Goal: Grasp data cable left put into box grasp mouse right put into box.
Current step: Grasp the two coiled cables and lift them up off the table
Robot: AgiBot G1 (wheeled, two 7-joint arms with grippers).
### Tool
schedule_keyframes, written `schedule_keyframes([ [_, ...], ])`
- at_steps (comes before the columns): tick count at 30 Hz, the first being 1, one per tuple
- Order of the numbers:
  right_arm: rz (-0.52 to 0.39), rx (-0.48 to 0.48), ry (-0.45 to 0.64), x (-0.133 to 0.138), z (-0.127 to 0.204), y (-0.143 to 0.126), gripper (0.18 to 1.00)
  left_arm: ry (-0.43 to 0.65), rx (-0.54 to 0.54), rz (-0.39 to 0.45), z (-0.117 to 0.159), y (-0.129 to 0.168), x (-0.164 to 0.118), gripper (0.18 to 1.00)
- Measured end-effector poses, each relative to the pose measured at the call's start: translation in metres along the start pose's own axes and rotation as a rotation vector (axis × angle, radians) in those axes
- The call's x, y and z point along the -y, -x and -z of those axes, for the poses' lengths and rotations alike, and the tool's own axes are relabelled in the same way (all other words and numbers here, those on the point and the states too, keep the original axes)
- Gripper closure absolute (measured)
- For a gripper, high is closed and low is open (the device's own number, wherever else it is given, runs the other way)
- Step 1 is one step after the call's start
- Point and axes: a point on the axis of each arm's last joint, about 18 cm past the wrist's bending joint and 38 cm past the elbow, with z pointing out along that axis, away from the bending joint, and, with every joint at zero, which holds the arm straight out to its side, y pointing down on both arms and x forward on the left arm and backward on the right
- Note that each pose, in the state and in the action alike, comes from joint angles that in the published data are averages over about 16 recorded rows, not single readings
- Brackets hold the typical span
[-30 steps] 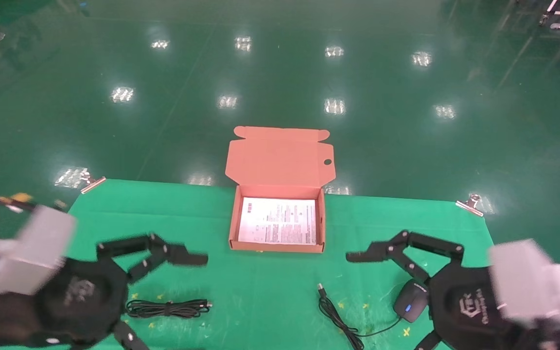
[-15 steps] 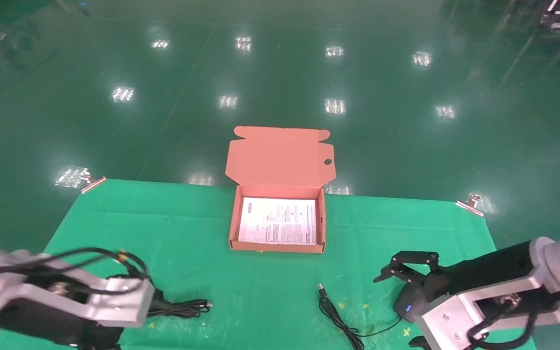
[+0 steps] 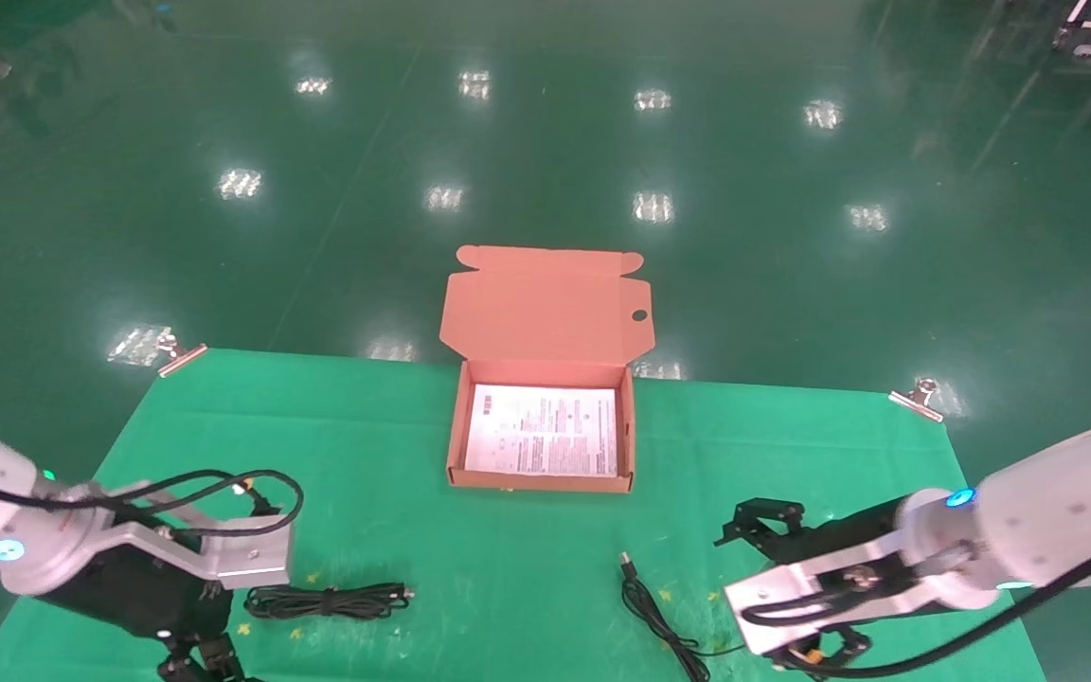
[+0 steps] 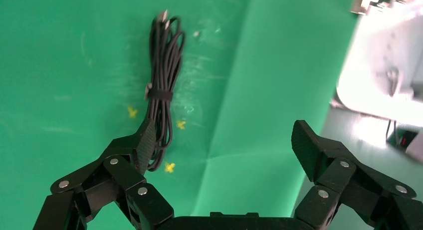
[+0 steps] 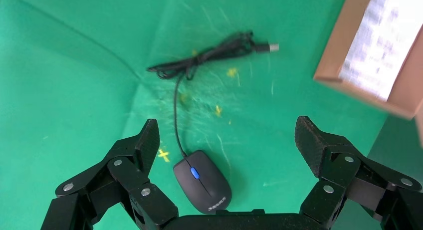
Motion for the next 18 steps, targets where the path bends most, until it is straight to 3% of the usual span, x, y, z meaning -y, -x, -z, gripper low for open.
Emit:
schedule_keyframes([
  [8, -0.163, -0.006, 0.042, 0.005, -0.039, 0.005, 0.178, 0.011, 0.048, 0.072, -0.037, 0.011, -0.018, 0.184],
  [18, -0.364, 0.022, 0.048, 0.01, -0.079, 0.011, 0.178, 0.052, 0.081, 0.069, -0.073, 0.021, -0.025, 0.184],
])
